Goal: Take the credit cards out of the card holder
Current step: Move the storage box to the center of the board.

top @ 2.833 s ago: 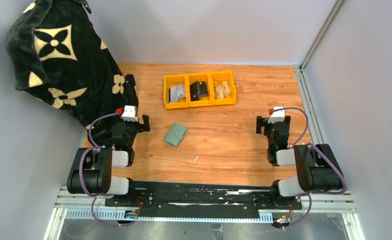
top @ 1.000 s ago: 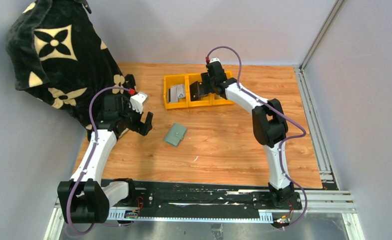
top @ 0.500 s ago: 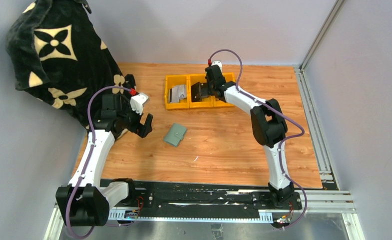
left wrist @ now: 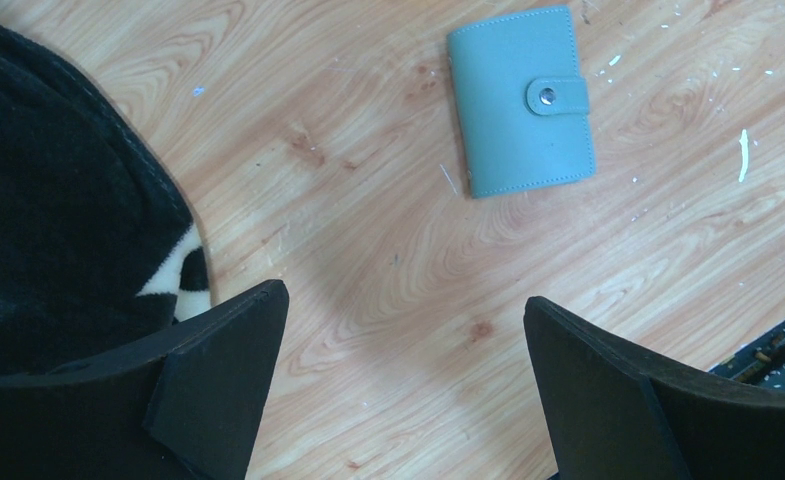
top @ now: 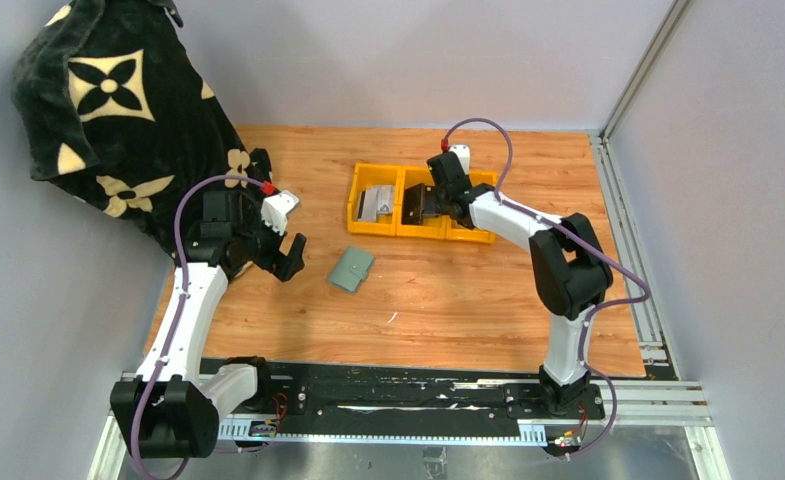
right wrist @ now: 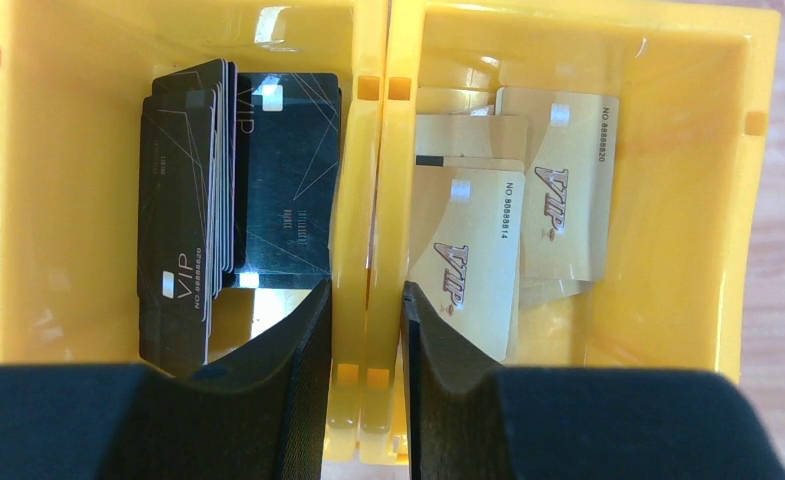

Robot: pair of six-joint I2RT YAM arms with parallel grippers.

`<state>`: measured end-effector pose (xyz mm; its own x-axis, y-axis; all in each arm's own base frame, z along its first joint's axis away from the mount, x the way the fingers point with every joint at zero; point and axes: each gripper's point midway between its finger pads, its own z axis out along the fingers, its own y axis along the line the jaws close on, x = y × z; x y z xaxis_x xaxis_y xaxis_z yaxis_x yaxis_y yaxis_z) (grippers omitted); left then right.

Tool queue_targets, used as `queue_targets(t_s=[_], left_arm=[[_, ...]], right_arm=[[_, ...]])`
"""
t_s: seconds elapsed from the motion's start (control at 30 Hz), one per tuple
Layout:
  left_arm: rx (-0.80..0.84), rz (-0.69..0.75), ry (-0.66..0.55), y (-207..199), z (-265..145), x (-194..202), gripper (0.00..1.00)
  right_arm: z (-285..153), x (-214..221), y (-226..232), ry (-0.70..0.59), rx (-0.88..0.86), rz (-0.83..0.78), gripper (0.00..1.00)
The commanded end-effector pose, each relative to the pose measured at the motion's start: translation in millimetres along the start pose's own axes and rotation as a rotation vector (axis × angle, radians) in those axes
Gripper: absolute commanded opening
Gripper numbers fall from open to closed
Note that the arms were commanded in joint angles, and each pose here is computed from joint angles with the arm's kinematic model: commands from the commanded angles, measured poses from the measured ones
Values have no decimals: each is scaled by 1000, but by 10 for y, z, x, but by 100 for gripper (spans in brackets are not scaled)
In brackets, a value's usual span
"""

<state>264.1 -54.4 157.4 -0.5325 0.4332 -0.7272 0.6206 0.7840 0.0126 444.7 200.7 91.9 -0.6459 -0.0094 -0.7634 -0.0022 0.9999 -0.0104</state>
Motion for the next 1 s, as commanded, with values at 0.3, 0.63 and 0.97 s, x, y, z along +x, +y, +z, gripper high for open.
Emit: queue_targets(t_s=[0.3, 0.63, 0.97], left_arm=[[58, 42, -27, -157, -123, -76, 100], [105, 25, -41, -237, -101, -93, 100], [110, 21, -20, -233, -60, -71, 100]], right_arm=[[-475, 175, -264, -9, 51, -51, 0], [-546, 334, 75, 35, -90, -111, 0], [-848, 30, -117, -60, 50, -44, 56]])
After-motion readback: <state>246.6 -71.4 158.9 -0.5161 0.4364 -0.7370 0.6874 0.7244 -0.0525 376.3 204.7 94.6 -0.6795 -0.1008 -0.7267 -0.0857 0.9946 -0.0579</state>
